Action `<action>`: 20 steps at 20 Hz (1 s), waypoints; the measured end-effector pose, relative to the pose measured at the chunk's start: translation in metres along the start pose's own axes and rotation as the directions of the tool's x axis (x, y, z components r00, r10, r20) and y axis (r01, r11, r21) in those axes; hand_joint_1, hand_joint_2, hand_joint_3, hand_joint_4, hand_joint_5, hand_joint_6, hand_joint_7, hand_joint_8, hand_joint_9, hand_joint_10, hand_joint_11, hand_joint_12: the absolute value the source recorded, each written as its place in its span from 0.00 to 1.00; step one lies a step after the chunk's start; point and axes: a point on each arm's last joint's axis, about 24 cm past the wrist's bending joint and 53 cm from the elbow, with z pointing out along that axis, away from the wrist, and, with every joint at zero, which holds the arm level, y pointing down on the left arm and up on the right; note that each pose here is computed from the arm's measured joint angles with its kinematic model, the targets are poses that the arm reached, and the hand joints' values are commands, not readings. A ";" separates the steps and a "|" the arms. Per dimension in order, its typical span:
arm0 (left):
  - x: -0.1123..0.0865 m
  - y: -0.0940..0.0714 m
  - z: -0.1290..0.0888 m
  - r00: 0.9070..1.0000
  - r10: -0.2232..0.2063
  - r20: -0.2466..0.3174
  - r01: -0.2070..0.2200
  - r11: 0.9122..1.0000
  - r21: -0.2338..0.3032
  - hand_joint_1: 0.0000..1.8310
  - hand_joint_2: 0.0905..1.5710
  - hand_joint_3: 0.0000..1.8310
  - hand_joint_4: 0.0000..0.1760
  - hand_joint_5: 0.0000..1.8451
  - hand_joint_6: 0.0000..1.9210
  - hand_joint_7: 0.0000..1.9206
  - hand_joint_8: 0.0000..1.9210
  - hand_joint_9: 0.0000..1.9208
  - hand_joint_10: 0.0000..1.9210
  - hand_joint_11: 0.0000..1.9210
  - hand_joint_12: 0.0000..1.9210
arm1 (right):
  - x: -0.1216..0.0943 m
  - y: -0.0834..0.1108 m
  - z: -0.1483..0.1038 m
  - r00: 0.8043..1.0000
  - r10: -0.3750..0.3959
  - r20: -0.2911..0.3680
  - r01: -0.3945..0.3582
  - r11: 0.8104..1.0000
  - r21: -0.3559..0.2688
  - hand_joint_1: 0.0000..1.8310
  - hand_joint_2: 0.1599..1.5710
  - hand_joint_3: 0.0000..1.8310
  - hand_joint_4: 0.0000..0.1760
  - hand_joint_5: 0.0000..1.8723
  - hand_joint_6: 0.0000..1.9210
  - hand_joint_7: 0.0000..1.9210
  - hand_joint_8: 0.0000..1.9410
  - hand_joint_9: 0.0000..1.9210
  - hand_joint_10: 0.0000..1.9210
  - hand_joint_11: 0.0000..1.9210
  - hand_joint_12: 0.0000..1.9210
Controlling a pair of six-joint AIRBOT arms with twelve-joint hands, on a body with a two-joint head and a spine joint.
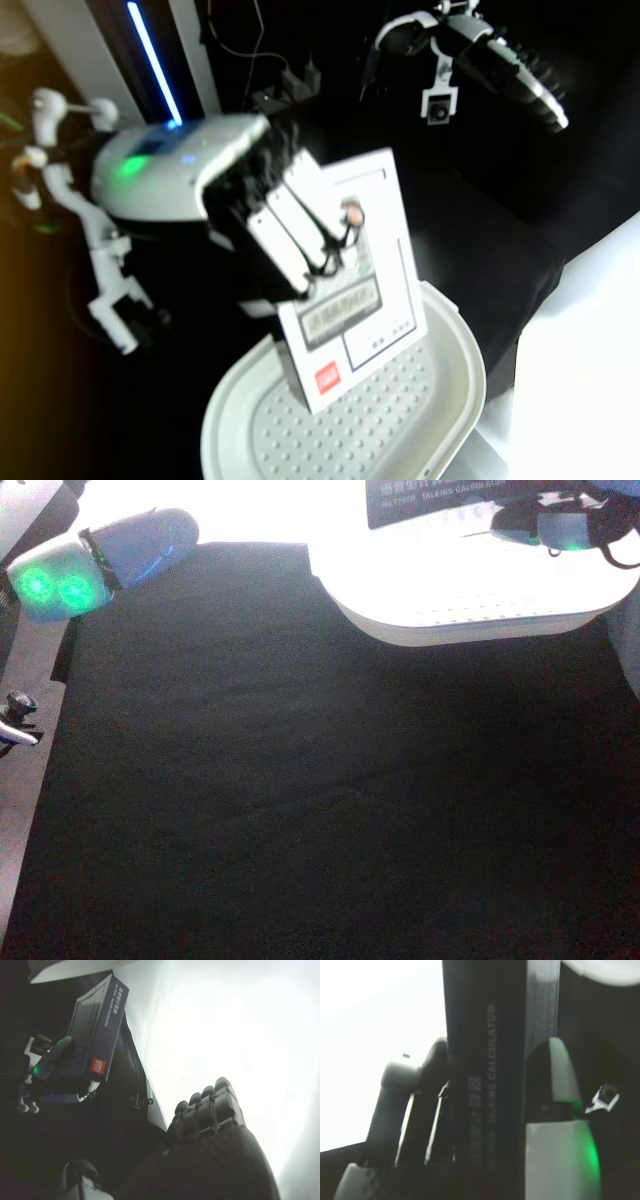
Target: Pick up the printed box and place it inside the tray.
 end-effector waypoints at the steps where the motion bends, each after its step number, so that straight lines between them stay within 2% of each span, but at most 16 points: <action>1: -0.001 0.001 -0.001 1.000 0.000 0.003 0.000 1.000 -0.001 0.01 0.45 0.00 0.00 0.00 0.00 0.00 0.00 0.00 0.00 0.00 0.00 | 0.003 -0.002 0.000 1.000 -0.019 -0.012 0.019 1.000 0.006 0.66 0.61 0.00 0.00 0.64 0.31 0.57 0.99 0.64 1.00 0.69 1.00; 2: 0.001 0.001 -0.004 1.000 -0.006 0.004 0.006 1.000 -0.003 0.00 0.47 0.01 0.00 0.00 0.00 0.00 0.00 0.00 0.00 0.00 0.00 | 0.004 -0.003 0.000 0.999 -0.037 -0.018 0.037 0.999 0.011 0.66 0.61 0.00 0.00 0.64 0.31 0.57 0.92 0.62 0.99 0.66 1.00; 3: 0.003 0.004 -0.009 1.000 -0.017 0.005 0.017 1.000 -0.010 0.00 0.48 0.01 0.00 0.00 0.00 0.00 0.00 0.00 0.00 0.00 0.00 | 0.005 -0.005 0.000 0.998 -0.062 -0.021 0.063 0.998 0.020 0.66 0.62 0.00 0.00 0.62 0.34 0.56 0.82 0.59 0.94 0.62 1.00; 4: 0.006 0.009 -0.016 1.000 -0.020 -0.007 0.020 1.000 -0.019 0.00 0.47 0.01 0.00 0.00 0.00 0.00 0.00 0.00 0.00 0.00 0.00 | 0.005 -0.007 0.000 0.995 -0.097 -0.023 0.098 0.995 0.028 0.69 0.66 0.00 0.00 0.58 0.30 0.53 0.68 0.56 0.85 0.56 0.97; 6: 0.007 0.019 -0.024 0.999 -0.036 -0.002 0.036 0.998 -0.057 0.00 0.48 0.01 0.00 0.00 0.00 0.00 0.00 0.00 0.00 0.00 0.00 | 0.007 -0.012 0.000 0.984 -0.174 -0.038 0.175 0.983 0.046 0.70 0.66 0.00 0.00 0.57 0.29 0.54 0.63 0.55 0.82 0.55 0.95; 7: 0.006 0.021 -0.026 0.999 -0.036 0.002 0.037 0.997 -0.062 0.00 0.48 0.01 0.00 0.00 0.00 0.00 0.00 0.00 0.00 0.00 0.00 | 0.009 -0.014 0.000 0.978 -0.200 -0.050 0.203 0.978 0.054 0.70 0.64 0.00 0.00 0.58 0.31 0.58 0.53 0.54 0.72 0.53 0.89; 9: 0.000 0.021 -0.027 0.999 -0.036 0.020 0.038 0.997 -0.063 0.00 0.49 0.01 0.00 0.00 0.00 0.00 0.00 0.00 0.00 0.00 0.00 | 0.016 -0.018 0.000 0.966 -0.247 -0.079 0.253 0.965 0.068 0.76 0.63 0.00 0.00 0.59 0.25 0.64 0.30 0.55 0.64 0.53 0.79; 10: -0.002 0.018 -0.028 0.999 -0.033 0.025 0.035 0.998 -0.053 0.00 0.49 0.01 0.00 0.00 0.00 0.00 0.00 0.00 0.00 0.00 0.00 | 0.018 -0.020 0.000 0.963 -0.256 -0.089 0.263 0.962 0.074 0.76 0.65 0.00 0.00 0.53 0.36 0.59 0.37 0.51 0.67 0.51 0.77; 11: -0.003 0.017 -0.029 0.999 -0.031 0.027 0.033 0.998 -0.045 0.00 0.49 0.01 0.00 0.00 0.00 0.00 0.00 0.00 0.00 0.00 0.00 | 0.019 -0.022 0.000 0.961 -0.259 -0.098 0.267 0.960 0.081 0.72 0.63 0.00 0.00 0.57 0.33 0.62 0.43 0.54 0.62 0.52 0.80; 12: -0.001 0.016 -0.030 0.999 -0.035 0.025 0.036 0.998 -0.046 0.00 0.49 0.01 0.00 0.00 0.00 0.00 0.00 0.00 0.00 0.00 0.00 | 0.020 -0.023 0.001 0.960 -0.262 -0.099 0.270 0.960 0.081 0.70 0.65 0.00 0.00 0.54 0.36 0.59 0.50 0.54 0.64 0.53 0.83; 15: 0.002 0.019 -0.034 0.999 -0.035 0.013 0.035 0.998 -0.055 0.00 0.49 0.01 0.00 0.00 0.00 0.00 0.00 0.00 0.00 0.00 0.00 | 0.028 -0.034 0.005 0.962 -0.243 -0.123 0.257 0.961 0.107 0.70 0.66 0.00 0.00 0.52 0.41 0.59 0.50 0.54 0.55 0.51 0.79; 16: 0.002 0.020 -0.037 0.999 -0.042 0.020 0.043 0.997 -0.064 0.00 0.49 0.01 0.00 0.00 0.00 0.00 0.00 0.00 0.00 0.00 0.00 | 0.033 -0.038 0.006 0.963 -0.232 -0.137 0.248 0.962 0.118 0.70 0.67 0.00 0.00 0.52 0.38 0.55 0.58 0.53 0.68 0.52 0.86; 17: 0.002 0.021 -0.039 0.999 -0.042 0.019 0.043 0.997 -0.070 0.00 0.49 0.01 0.00 0.00 0.00 0.00 0.00 0.00 0.00 0.00 0.00 | 0.035 -0.040 0.005 0.963 -0.226 -0.145 0.244 0.962 0.121 0.66 0.66 0.00 0.00 0.55 0.44 0.54 0.69 0.53 0.88 0.56 0.97; 18: 0.003 0.023 -0.041 0.999 -0.042 0.019 0.043 0.996 -0.074 0.00 0.49 0.01 0.00 0.00 0.00 0.00 0.00 0.00 0.00 0.00 0.00 | 0.036 -0.040 0.005 0.963 -0.224 -0.149 0.243 0.962 0.122 0.65 0.66 0.00 0.00 0.56 0.44 0.54 0.82 0.55 0.98 0.61 0.99; 19: 0.003 0.024 -0.043 0.999 -0.048 0.024 0.050 0.995 -0.081 0.00 0.49 0.00 0.00 0.00 0.00 0.00 0.00 0.00 0.00 0.00 0.00 | 0.036 -0.039 0.006 0.963 -0.226 -0.149 0.245 0.962 0.119 0.64 0.67 0.00 0.00 0.53 0.49 0.50 0.78 0.52 0.94 0.57 1.00; 20: 0.004 0.025 -0.044 0.999 -0.046 0.019 0.048 0.995 -0.084 0.00 0.49 0.00 0.00 0.00 0.00 0.00 0.00 0.00 0.00 0.00 0.00 | 0.037 -0.038 0.006 0.963 -0.226 -0.148 0.244 0.963 0.118 0.67 0.69 0.00 0.00 0.50 0.53 0.49 0.62 0.52 0.88 0.57 0.97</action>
